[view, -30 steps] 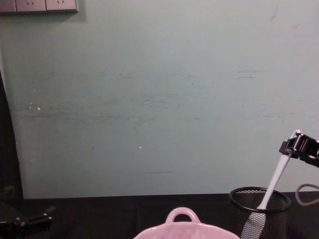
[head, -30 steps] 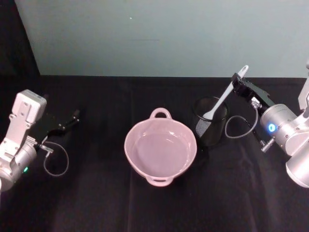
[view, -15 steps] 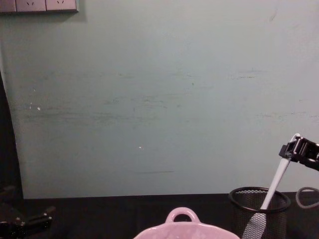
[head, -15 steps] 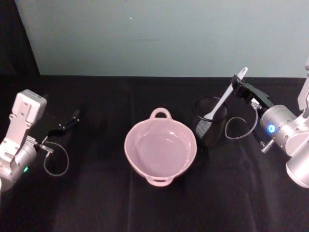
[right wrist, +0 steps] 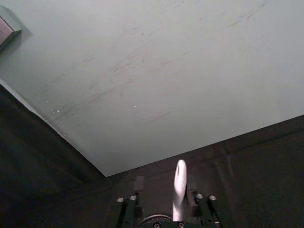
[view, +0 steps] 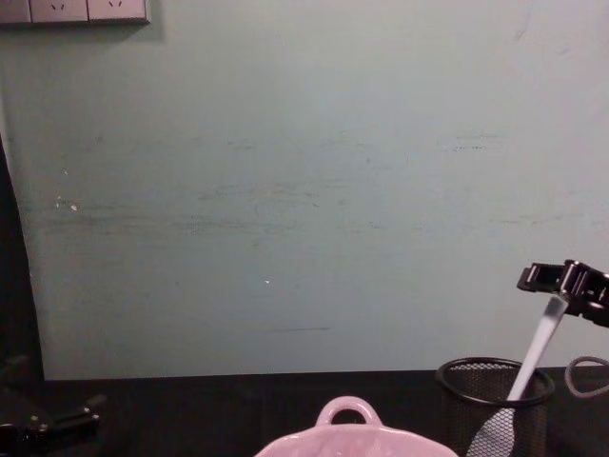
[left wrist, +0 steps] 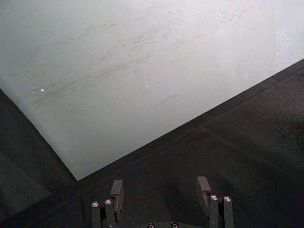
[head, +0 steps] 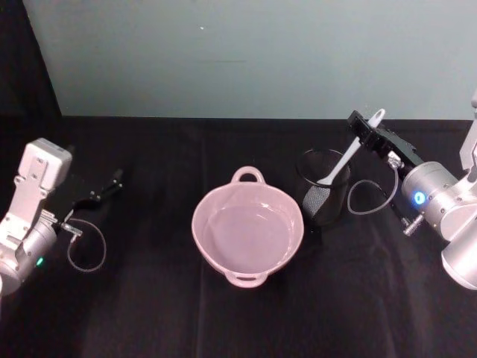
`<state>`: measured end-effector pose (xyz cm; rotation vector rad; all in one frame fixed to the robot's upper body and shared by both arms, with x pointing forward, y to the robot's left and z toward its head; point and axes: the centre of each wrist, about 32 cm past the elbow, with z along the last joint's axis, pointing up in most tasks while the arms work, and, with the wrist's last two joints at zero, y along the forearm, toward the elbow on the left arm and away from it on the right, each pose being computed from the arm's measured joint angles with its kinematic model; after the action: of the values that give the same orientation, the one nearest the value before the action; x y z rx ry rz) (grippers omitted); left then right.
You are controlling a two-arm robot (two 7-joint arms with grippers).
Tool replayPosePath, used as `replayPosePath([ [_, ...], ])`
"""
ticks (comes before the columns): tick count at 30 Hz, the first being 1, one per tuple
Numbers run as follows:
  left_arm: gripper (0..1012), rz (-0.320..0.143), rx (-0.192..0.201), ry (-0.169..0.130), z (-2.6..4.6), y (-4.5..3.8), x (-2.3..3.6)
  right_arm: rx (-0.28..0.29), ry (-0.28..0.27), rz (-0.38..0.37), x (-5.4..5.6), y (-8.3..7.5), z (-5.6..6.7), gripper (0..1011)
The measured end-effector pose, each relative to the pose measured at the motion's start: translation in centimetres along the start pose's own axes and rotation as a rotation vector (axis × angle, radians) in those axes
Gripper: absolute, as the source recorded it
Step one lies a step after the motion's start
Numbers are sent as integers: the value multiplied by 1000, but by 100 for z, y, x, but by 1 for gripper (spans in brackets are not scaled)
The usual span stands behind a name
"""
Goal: Use the one hand to pick up the spoon and stir the clear water in the bowl.
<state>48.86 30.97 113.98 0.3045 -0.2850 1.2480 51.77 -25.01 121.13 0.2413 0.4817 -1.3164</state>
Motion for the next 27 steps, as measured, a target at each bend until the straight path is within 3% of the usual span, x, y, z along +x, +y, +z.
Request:
replayPosePath([
  [6, 1011, 0, 0, 0, 0, 0, 0, 1, -1, 1, -2, 0, 1, 731],
  [15, 1011, 0, 0, 0, 0, 0, 0, 3, -3, 0, -2, -1, 0, 958],
  [17, 1011, 0, 0, 0, 0, 0, 0, 13, -31, -2, -6, -17, -14, 1003],
  [27, 1011, 0, 0, 0, 0, 0, 0, 49, -140, 1, -57, -205, -32, 1002],
])
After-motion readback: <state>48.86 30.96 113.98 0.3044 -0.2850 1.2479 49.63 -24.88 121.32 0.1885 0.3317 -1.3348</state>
